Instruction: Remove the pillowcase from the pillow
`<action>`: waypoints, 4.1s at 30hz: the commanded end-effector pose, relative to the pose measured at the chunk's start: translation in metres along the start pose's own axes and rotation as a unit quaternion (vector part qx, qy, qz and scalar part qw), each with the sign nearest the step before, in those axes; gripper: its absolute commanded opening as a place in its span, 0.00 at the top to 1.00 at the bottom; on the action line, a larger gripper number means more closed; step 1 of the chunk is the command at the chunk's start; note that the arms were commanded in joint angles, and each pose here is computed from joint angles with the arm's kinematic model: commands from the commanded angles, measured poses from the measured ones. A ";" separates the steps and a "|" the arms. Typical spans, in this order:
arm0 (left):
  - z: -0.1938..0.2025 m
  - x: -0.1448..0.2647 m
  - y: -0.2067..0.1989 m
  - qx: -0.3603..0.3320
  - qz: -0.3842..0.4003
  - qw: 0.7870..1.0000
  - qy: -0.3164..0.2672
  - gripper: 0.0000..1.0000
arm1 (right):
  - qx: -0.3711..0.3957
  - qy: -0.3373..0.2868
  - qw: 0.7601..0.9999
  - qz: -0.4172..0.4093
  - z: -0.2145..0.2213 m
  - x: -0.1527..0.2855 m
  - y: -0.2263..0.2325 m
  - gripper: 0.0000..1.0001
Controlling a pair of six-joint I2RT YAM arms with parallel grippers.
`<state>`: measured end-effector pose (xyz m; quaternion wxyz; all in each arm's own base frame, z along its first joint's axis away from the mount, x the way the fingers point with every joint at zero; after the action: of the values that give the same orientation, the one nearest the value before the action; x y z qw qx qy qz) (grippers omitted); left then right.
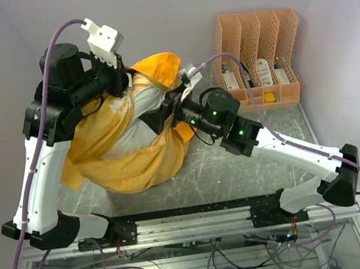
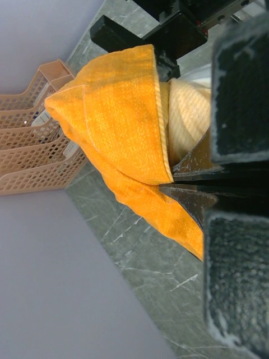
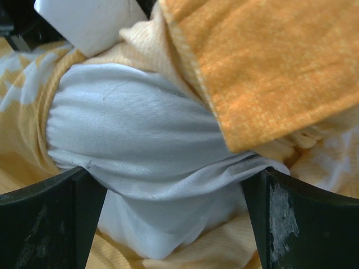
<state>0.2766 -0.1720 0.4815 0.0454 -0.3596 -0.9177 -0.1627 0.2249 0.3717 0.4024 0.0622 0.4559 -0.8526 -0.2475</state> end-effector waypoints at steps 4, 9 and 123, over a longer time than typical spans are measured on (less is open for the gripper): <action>0.021 0.002 -0.016 0.029 0.035 0.998 0.040 0.93 | -0.110 -0.068 0.991 -0.018 -0.037 -0.019 0.006 0.02; 0.014 0.007 -0.028 0.039 0.072 0.996 0.024 0.93 | -0.133 -0.068 0.989 -0.005 -0.027 -0.053 0.000 0.12; 0.070 -0.020 0.091 0.155 0.071 0.984 0.056 0.74 | 0.307 -0.088 0.925 -0.205 0.006 0.018 0.101 1.00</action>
<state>0.3559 -0.0847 0.4483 0.1460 -0.3505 -0.9196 -0.1007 0.1596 0.3826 0.4254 -0.1792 0.5330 -0.8268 0.0126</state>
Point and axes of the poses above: each gripper's point midway between its finger pads, its own x axis back along the fingers, its own y axis along the line the jaws close on, z = x × y, the point moved 3 cm from there along x, back along the fingers, and after that the axes turned 13 degrees about -x, right-handed, at the moved point
